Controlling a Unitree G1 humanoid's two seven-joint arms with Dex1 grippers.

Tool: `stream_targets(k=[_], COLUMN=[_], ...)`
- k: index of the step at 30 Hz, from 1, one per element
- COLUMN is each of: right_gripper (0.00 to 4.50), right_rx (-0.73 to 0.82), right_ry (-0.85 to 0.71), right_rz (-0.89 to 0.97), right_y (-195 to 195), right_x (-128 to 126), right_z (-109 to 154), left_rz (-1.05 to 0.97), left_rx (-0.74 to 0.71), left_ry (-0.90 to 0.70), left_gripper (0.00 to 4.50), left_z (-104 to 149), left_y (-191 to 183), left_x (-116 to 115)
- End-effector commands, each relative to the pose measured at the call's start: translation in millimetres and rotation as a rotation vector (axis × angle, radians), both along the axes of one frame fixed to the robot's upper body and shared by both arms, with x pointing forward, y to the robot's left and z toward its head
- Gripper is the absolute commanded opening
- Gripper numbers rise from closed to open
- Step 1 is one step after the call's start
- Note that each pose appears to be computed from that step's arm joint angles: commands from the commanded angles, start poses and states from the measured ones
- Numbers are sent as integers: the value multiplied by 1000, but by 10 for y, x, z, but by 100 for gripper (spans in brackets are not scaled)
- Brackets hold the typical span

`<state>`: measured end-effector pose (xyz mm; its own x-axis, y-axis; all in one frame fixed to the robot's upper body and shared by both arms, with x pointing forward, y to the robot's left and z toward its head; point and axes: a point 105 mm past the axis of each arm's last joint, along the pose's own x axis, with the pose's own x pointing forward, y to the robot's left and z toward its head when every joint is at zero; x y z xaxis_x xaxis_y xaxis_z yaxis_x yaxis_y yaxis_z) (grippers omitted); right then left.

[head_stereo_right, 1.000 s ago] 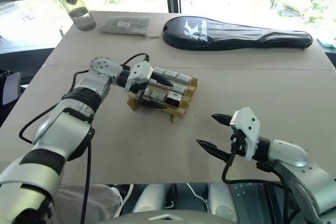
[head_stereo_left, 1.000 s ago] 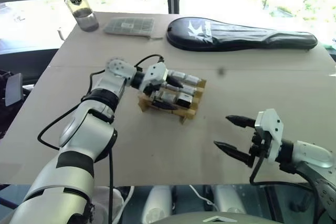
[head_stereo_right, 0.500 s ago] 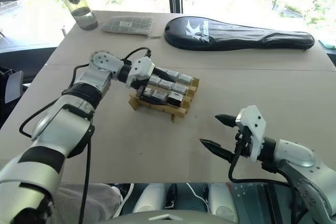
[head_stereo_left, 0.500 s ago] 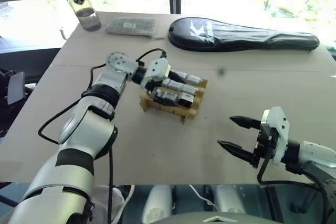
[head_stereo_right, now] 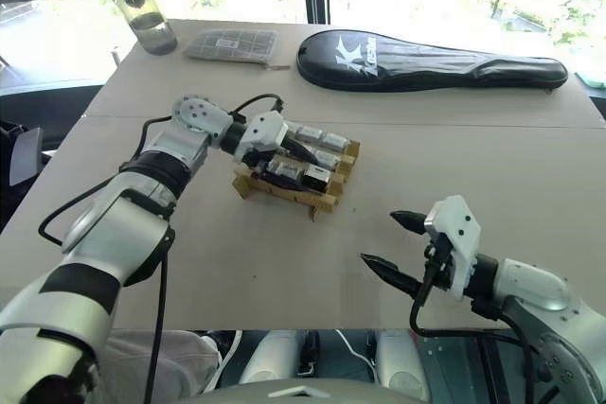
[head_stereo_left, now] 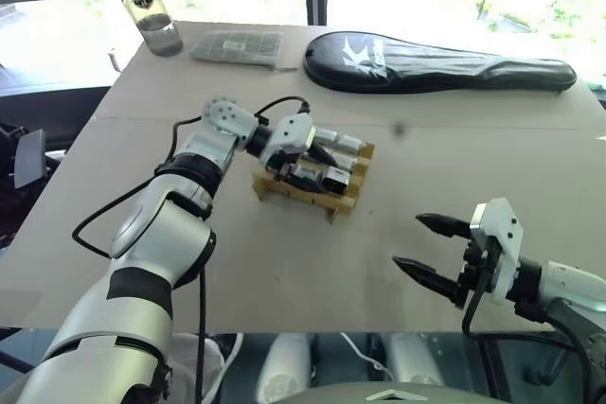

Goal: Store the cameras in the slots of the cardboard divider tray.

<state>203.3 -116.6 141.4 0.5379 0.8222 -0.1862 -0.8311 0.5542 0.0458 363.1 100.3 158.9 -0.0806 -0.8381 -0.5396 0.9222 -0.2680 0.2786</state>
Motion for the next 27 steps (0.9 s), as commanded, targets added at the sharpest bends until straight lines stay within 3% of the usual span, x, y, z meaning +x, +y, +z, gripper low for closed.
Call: stream_targets(k=[1,6,14,19,27], right_gripper=[450,450,450,450,450], right_rx=[4,1,-8,-9,-12], right_ry=[-53,-55,-58,-59,-59], right_rz=[10,8,3,1,-2], right_y=[39,35,23,14,13], right_x=[-28,-29,-27,-27,-29], right_z=[89,90,96,105,113], left_rz=[-28,-26,67,84,92], left_rx=[-29,-69,-229,-169,-119], left_ry=[-26,-38,111,111,81], left_gripper=[68,67,67,67,67], left_z=[118,162,188,10,-67], left_y=[-69,-97,-53,29,87], left_x=[-3,9,30,16,27])
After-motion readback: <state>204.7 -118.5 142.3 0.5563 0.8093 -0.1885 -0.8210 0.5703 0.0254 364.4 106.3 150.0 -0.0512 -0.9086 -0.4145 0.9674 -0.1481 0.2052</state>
